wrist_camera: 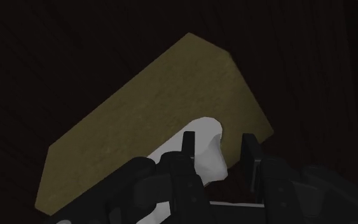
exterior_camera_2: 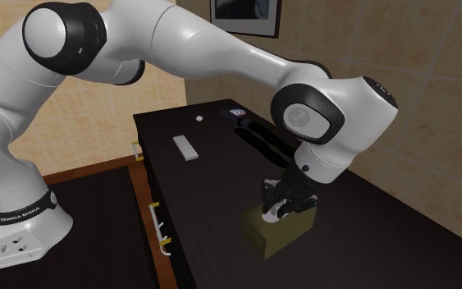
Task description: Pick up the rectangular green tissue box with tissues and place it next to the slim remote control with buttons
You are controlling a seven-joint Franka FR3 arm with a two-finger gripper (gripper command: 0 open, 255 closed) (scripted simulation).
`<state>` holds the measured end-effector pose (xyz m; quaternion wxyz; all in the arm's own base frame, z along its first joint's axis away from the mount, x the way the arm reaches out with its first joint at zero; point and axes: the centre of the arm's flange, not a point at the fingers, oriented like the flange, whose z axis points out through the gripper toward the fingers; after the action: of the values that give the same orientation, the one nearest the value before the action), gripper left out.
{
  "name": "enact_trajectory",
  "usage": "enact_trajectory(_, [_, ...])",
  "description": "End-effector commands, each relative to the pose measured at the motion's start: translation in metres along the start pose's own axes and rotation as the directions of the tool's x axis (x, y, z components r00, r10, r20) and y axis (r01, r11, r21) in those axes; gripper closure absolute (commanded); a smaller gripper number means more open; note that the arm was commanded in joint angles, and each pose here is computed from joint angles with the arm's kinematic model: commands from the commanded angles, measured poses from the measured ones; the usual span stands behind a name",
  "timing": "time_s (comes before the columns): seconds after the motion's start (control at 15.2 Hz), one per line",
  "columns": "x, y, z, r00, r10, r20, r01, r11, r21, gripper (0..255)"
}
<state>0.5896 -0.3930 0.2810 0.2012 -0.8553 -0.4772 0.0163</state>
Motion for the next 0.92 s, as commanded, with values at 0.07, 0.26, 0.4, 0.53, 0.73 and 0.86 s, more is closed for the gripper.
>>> enact_trajectory(0.07, [-0.001, 0.001, 0.003, 1.000, 0.000, 0.001, 0.000, 1.000, 0.000, 255])
enact_trajectory(0.26, [0.000, 0.001, 0.002, 1.000, 0.000, 0.001, 0.000, 1.000, 0.000, 255])
enact_trajectory(0.4, [0.002, -0.003, -0.008, 1.000, 0.000, 0.001, 0.000, 1.000, 0.000, 255])
enact_trajectory(0.53, [0.003, -0.007, -0.017, 1.000, 0.000, 0.001, 0.000, 1.000, 0.000, 255])
enact_trajectory(0.73, [0.006, -0.013, -0.032, 1.000, 0.000, 0.001, 0.000, 1.000, 0.000, 255])
enact_trajectory(0.86, [0.008, -0.016, -0.042, 1.000, 0.000, 0.001, 0.000, 1.000, 0.000, 255])
